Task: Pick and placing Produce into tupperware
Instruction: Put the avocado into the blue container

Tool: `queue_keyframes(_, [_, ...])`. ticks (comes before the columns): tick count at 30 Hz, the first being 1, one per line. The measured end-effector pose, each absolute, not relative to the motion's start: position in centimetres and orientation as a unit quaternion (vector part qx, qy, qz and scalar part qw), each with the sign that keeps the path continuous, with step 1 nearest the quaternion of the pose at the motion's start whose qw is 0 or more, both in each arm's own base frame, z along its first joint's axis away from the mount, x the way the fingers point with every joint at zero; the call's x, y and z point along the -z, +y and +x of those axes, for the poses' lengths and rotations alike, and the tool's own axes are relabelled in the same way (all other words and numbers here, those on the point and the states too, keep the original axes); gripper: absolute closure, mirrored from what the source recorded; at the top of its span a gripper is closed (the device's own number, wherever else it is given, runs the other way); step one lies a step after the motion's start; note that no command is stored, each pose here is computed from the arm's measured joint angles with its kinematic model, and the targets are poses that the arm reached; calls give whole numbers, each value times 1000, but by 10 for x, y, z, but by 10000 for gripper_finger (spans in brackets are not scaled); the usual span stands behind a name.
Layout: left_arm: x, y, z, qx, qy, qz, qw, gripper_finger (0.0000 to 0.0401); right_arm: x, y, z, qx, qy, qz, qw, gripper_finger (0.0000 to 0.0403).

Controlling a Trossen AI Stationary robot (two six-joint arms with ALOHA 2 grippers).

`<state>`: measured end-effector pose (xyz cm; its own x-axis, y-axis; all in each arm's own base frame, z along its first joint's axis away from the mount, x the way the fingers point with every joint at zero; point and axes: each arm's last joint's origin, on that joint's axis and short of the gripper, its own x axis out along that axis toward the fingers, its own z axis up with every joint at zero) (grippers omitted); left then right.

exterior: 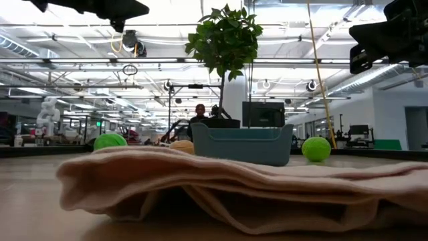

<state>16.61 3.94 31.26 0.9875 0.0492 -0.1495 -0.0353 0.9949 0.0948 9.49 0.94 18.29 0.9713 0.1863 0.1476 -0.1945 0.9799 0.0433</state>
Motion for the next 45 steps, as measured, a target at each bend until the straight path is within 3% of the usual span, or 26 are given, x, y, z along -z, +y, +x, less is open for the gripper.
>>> queue_keyframes(14, [-329,79,210,50,110,11,993,399,-183,9,95,-96,-72,29,992,403])
queue_keyframes(24, [-332,96,240,37,274,-44,960,399,-183,9,95,-96,-72,29,992,403])
queue_keyframes(31, [-335,96,239,49,407,-49,911,399,-183,9,95,-96,-72,29,992,403])
queue_keyframes(40, [-325,82,250,110,481,23,869,398,-183,9,95,-96,-72,29,992,403])
queue_keyframes(45, [-307,77,264,64,538,6,841,400,-183,9,95,-96,-72,29,992,403])
